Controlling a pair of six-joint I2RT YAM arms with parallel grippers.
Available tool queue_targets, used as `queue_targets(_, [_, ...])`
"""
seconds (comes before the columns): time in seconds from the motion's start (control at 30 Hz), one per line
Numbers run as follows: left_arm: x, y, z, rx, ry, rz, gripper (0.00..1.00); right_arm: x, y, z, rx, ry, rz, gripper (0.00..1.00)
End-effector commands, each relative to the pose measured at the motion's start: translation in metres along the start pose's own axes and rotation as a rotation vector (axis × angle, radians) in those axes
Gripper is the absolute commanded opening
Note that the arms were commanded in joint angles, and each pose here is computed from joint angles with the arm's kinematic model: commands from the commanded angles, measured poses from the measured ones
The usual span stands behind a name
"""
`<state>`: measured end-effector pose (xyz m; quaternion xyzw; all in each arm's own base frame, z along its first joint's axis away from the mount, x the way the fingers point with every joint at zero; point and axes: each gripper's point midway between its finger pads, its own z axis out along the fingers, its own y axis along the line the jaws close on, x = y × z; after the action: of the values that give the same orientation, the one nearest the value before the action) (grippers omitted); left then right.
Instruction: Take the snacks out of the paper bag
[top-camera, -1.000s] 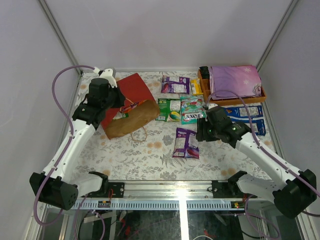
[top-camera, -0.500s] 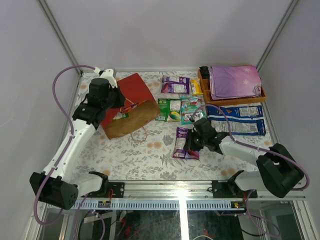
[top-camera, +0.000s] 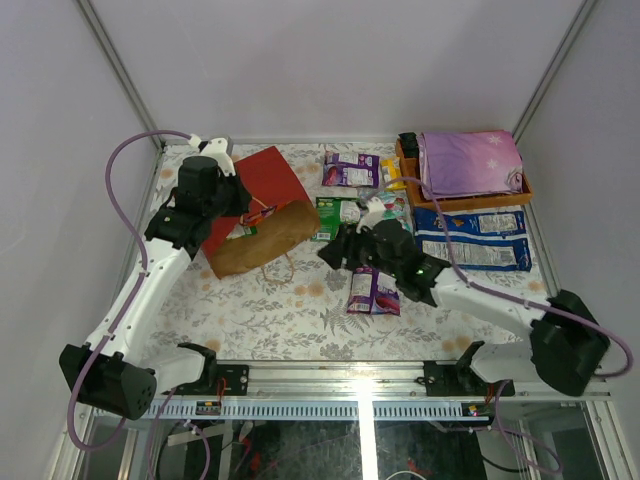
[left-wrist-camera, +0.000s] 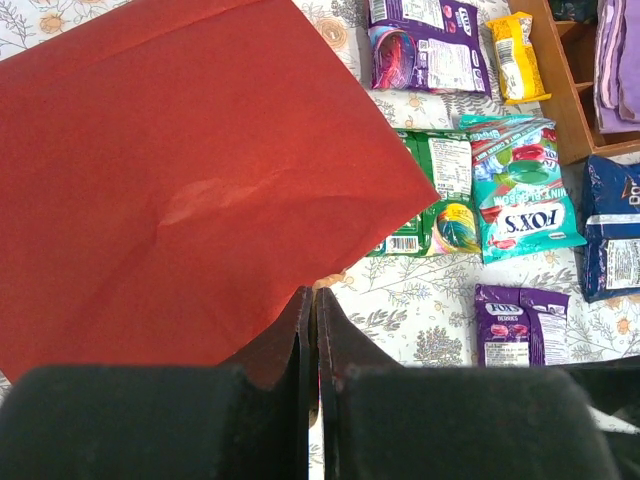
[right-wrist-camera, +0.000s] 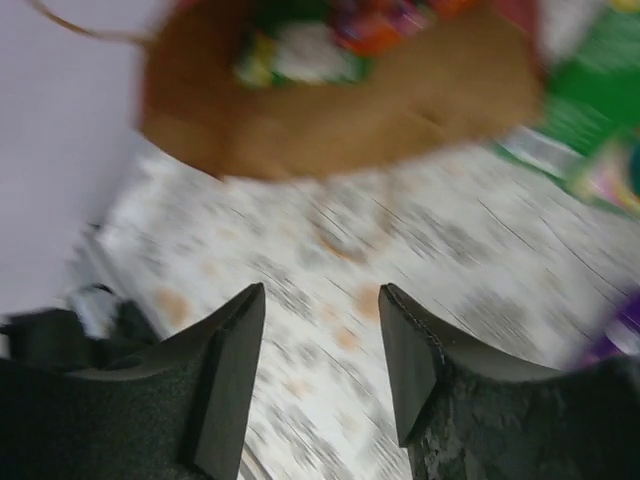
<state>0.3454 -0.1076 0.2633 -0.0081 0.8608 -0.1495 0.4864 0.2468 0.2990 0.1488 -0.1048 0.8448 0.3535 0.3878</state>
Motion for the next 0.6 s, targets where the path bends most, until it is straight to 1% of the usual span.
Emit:
queue_targets(0.0, [-0.019, -0.006, -0.007, 0.030, -0.058, 0.004, 0.00, -0.063, 0.095, 0.047, -0.308, -0.272, 0.119, 0.59])
queue_targets(0.1, [-0.021, -0.012, -0.010, 0.058, -0.066, 0.001, 0.00, -0.055, 0.123, 0.102, -0.360, -0.273, 0.193, 0.61])
queue_targets(0.17, [-0.023, -0.014, -0.012, 0.068, -0.075, 0.002, 0.00, -0.052, 0.139, 0.134, -0.422, -0.297, 0.301, 0.64])
queue_targets(0.23, [-0.024, -0.015, -0.015, 0.077, -0.081, 0.003, 0.00, -0.047, 0.145, 0.162, -0.471, -0.316, 0.427, 0.67])
queue_targets(0.3, [-0.024, -0.018, -0.016, 0.094, -0.079, 0.005, 0.00, -0.041, 0.140, 0.187, -0.483, -0.336, 0.537, 0.69])
queue_targets(0.37, [-0.024, -0.023, -0.018, 0.117, -0.078, 0.004, 0.00, -0.036, 0.132, 0.207, -0.463, -0.346, 0.617, 0.70])
queue_targets(0.47, [-0.023, -0.026, -0.019, 0.136, -0.071, 0.000, 0.00, -0.025, 0.124, 0.234, -0.411, -0.323, 0.720, 0.70])
queue_targets(0.57, [-0.023, -0.028, -0.019, 0.149, -0.069, -0.004, 0.00, -0.008, 0.112, 0.257, -0.285, -0.272, 0.830, 0.68])
